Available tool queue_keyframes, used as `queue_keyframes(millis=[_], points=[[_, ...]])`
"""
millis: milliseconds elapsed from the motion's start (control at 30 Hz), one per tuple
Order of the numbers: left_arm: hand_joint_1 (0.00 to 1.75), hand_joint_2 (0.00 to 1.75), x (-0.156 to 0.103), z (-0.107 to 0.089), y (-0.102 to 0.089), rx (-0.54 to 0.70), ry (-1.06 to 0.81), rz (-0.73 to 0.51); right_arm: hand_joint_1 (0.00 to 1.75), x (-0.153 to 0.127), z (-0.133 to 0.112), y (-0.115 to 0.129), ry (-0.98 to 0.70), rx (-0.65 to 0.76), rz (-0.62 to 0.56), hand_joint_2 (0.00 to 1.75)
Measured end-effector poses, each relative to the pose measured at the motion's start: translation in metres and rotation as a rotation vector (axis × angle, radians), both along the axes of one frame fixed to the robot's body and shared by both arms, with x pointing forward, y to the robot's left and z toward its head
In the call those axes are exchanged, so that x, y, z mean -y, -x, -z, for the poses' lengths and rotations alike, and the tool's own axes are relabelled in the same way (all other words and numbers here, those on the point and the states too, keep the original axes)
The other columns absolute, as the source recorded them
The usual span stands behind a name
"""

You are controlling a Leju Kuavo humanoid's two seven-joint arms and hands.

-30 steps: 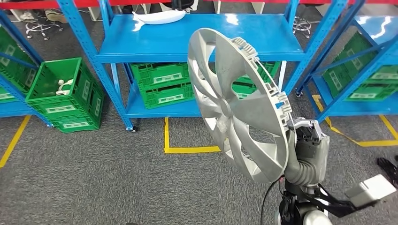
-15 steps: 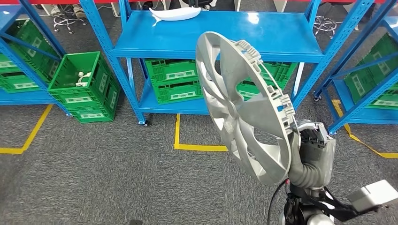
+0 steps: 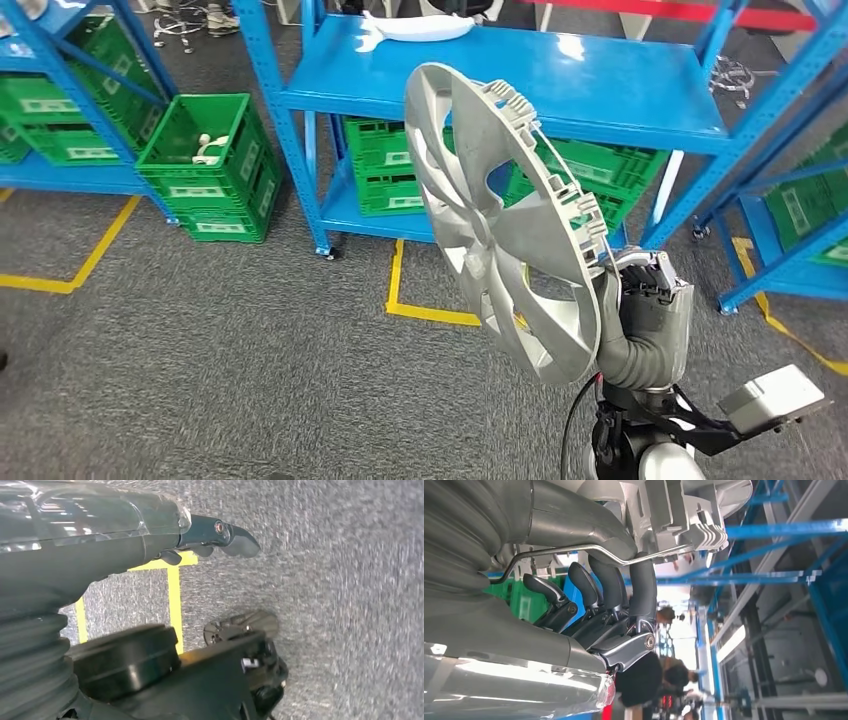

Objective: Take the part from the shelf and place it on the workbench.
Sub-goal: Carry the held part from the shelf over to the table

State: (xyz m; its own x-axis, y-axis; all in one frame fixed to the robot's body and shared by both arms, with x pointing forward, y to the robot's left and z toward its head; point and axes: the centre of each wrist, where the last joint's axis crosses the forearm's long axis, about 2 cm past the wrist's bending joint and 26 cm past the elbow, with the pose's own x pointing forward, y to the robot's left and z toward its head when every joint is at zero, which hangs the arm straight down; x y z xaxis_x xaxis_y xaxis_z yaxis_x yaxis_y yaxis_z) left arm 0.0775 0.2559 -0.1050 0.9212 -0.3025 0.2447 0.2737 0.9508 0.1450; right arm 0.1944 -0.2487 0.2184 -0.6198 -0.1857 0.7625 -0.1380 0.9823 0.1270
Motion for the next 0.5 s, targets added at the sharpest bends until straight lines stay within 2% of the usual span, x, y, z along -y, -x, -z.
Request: queue_keyframes(millis=[500], points=[[0.0,1.75,-0.0053,0.0005,0.0014,0.024,-0.031,-0.008,1.75,-0.0014,-0.0012,-0.0063,-0.004,-0.009,-0.059,1.75]])
